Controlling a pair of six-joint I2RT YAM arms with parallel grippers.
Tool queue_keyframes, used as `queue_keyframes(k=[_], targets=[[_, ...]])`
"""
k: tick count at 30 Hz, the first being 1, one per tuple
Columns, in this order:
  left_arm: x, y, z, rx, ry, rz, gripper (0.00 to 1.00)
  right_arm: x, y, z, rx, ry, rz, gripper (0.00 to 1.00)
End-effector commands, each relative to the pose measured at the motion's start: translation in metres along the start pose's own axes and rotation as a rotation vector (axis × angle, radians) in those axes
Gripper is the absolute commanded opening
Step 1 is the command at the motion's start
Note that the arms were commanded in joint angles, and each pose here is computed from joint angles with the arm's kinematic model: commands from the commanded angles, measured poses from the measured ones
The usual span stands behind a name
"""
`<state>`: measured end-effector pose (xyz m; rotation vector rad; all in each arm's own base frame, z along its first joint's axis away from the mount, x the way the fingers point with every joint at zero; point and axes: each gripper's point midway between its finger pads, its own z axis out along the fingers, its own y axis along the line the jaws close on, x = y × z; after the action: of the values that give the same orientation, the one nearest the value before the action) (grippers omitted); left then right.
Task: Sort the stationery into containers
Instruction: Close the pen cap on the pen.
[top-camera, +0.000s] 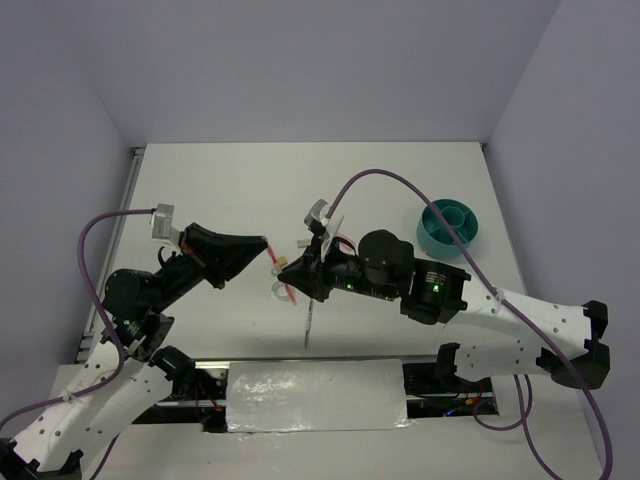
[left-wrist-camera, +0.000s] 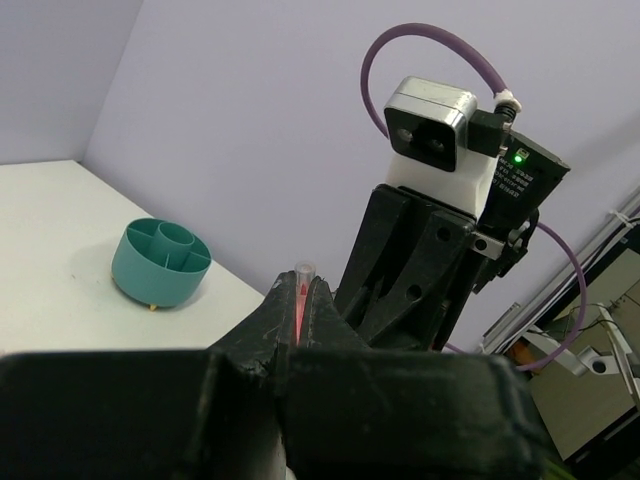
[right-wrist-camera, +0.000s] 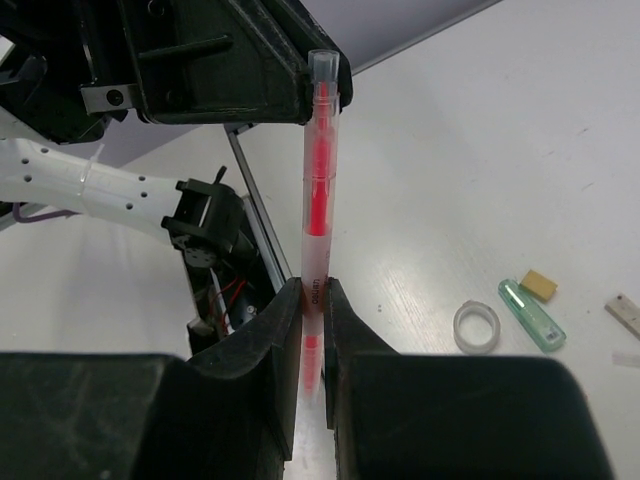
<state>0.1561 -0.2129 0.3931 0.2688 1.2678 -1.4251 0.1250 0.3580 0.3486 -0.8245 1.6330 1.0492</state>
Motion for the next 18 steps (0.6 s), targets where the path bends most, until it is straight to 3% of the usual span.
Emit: queue_keyframes(k=[1, 2, 5, 8, 18], targets=[[0.067, 0.030, -0.018, -0.083, 0.246, -0.084, 0.00, -0.113, 0.031, -0.018, -0.126, -0.381, -0.011, 0.00], [0.060, 0.027, -0.017, -0.087, 0.230, -0.072, 0.00, -0.105, 0.034, -0.015, -0.147, -0.357, -0.005, 0.00], [0.045, 0.025, -0.014, -0.125, 0.197, -0.046, 0.24, -0.076, 0.037, -0.006, -0.167, -0.292, 0.018, 0.00], [0.019, 0.008, -0.004, -0.099, 0.152, -0.007, 0.35, -0.058, 0.033, -0.003, -0.142, -0.260, 0.043, 0.00], [0.001, -0.016, 0.007, 0.003, 0.124, 0.015, 0.42, -0.053, 0.031, -0.007, -0.134, -0.254, 0.067, 0.00]])
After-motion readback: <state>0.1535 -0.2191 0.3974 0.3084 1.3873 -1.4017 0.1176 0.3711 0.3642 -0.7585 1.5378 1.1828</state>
